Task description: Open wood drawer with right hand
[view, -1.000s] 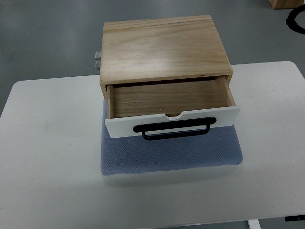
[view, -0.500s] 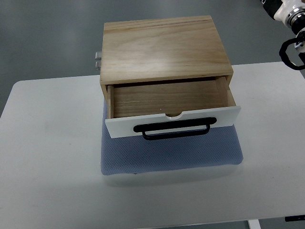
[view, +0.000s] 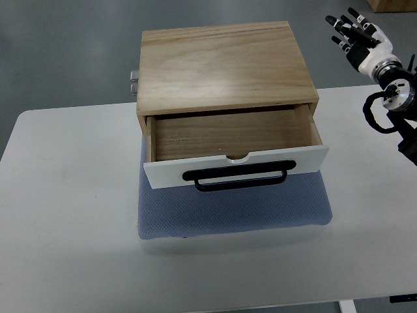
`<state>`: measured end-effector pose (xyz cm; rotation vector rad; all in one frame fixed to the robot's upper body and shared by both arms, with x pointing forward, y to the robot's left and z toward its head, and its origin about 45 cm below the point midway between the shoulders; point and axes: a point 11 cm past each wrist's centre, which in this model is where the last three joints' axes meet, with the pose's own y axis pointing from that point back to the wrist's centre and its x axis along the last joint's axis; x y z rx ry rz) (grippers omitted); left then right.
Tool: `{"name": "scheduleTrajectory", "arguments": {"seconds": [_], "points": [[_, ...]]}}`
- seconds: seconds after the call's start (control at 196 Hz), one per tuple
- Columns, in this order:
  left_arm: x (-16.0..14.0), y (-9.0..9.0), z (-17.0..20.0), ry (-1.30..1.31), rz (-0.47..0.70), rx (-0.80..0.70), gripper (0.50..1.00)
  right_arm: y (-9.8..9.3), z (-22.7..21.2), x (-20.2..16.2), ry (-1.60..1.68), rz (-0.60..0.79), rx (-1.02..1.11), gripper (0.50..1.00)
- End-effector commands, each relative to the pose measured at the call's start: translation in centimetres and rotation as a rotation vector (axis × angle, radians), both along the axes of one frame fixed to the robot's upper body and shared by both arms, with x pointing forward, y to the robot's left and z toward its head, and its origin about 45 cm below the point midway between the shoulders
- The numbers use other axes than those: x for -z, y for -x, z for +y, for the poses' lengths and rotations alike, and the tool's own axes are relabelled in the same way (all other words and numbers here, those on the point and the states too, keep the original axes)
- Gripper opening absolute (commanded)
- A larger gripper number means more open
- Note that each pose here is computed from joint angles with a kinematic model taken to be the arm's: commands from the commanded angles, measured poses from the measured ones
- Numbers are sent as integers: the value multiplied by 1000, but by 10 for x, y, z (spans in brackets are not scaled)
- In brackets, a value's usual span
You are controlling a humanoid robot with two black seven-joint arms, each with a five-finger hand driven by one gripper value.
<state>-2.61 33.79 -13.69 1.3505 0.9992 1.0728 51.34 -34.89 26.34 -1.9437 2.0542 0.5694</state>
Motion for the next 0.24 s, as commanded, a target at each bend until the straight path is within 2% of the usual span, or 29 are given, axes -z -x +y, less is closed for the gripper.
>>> {"name": "scheduleTrajectory", "arguments": {"seconds": [0.0, 0.235], "points": [[0, 0, 0, 1, 0, 0, 1000, 3, 3, 12, -21, 19, 6, 944], [0, 0, 0, 1, 0, 0, 1000, 11, 10, 35, -42, 42, 11, 944]]}}
